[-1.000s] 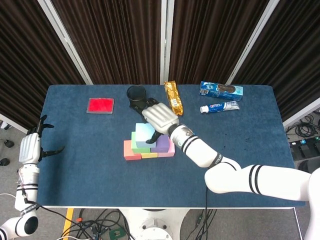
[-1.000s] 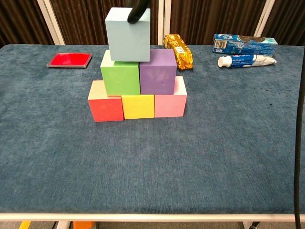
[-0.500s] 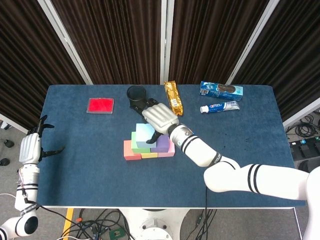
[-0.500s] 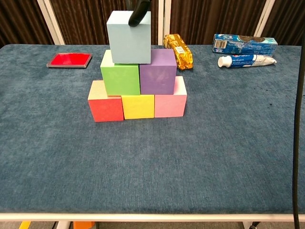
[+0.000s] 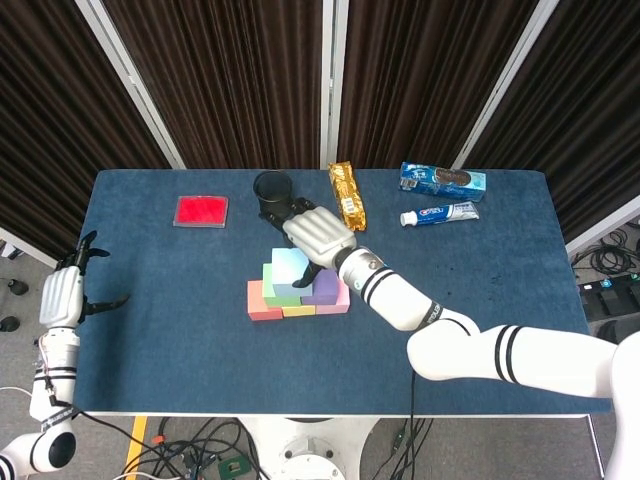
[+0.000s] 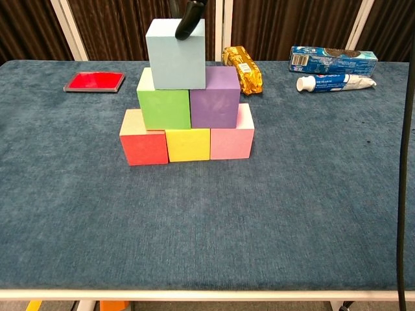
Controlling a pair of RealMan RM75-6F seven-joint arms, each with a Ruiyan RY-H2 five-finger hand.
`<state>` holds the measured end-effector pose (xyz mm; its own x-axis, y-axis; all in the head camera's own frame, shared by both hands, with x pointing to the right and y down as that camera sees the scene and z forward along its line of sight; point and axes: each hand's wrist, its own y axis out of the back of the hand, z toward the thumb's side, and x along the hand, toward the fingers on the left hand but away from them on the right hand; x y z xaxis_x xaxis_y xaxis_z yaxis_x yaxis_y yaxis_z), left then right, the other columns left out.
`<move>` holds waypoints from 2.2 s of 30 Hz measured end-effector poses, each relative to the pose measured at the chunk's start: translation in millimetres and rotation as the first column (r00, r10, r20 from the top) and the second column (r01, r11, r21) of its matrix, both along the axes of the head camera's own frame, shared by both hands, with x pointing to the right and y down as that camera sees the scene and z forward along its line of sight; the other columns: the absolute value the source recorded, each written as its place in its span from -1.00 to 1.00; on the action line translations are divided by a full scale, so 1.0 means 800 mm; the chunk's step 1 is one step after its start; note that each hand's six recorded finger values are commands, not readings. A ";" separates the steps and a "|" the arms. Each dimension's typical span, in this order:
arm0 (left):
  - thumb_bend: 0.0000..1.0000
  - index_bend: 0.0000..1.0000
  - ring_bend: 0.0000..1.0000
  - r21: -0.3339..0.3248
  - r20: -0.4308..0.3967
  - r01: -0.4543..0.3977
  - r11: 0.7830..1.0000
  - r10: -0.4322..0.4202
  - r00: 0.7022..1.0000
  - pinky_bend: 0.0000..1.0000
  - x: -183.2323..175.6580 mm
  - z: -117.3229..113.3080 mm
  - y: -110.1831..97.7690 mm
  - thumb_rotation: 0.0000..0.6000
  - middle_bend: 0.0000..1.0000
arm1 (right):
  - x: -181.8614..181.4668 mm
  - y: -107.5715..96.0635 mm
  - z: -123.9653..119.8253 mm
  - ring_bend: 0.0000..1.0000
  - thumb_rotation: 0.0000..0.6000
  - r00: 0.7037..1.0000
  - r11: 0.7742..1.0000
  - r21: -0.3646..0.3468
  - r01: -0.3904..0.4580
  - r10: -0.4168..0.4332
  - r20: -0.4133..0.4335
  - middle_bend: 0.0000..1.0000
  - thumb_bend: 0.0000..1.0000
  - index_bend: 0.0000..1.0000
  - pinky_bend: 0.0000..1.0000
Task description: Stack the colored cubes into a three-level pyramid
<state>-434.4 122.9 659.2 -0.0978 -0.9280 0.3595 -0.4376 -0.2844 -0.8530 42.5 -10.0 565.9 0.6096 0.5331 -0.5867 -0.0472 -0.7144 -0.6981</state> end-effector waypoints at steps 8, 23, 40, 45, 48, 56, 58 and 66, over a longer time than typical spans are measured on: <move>-0.88 -0.92 -0.67 0.000 0.000 0.000 1.000 0.000 1.000 -0.72 0.000 0.001 -0.001 1.00 -0.45 | -0.001 -0.001 0.002 -0.97 1.00 1.000 1.000 0.001 0.005 -0.005 -0.003 0.07 -0.71 -1.00 -1.00; -0.88 -0.92 -0.67 0.002 0.002 0.000 1.000 0.000 1.000 -0.72 0.001 0.001 -0.003 1.00 -0.45 | 0.002 0.000 0.004 -1.00 1.00 1.000 1.000 -0.019 0.013 -0.013 0.003 -0.44 -0.81 -1.00 -1.00; -0.88 -0.92 -0.67 0.034 -0.012 -0.013 0.999 0.013 1.000 -0.72 0.007 -0.013 -0.006 1.00 -0.45 | 0.029 0.010 -0.020 -1.00 1.00 0.998 0.999 -0.029 -0.020 0.022 0.064 -0.87 -1.00 -1.00 -1.00; -0.88 -0.91 -0.67 0.077 0.019 -0.048 0.996 0.047 0.999 -0.72 0.013 -0.028 -0.006 1.00 -0.45 | 0.075 0.014 -0.037 -1.00 1.00 0.991 0.994 0.029 -0.104 0.101 0.094 -0.98 -1.00 -1.00 -1.00; -0.89 -0.89 -0.71 0.077 0.058 -0.074 0.994 0.069 0.996 -0.72 0.014 -0.032 -0.001 1.00 -0.48 | 0.112 0.015 -0.046 -1.00 1.00 0.981 0.978 0.112 -0.176 0.164 0.108 -1.00 -1.00 -1.00 -1.00; -0.95 -0.87 -0.93 0.027 0.266 -0.254 0.967 0.238 0.934 -0.79 0.020 -0.040 0.029 1.00 -0.71 | 0.259 0.057 -0.052 -1.00 1.00 0.916 0.836 0.384 -0.393 0.393 0.082 -1.00 -1.00 -1.00 -1.00; -0.95 -0.86 -0.96 0.021 0.332 -0.278 0.960 0.255 0.908 -0.82 0.016 -0.043 0.038 1.00 -0.74 | 0.306 0.087 -0.045 -1.00 1.00 0.878 0.781 0.433 -0.451 0.476 0.057 -1.00 -1.00 -1.00 -1.00; -0.95 -0.84 -1.00 -0.071 0.447 -0.240 0.968 0.246 0.860 -0.88 -0.005 -0.041 0.105 1.00 -0.81 | 0.409 0.212 0.012 -1.00 1.00 0.756 0.662 0.498 -0.560 0.655 -0.021 -1.00 -1.00 -1.00 -1.00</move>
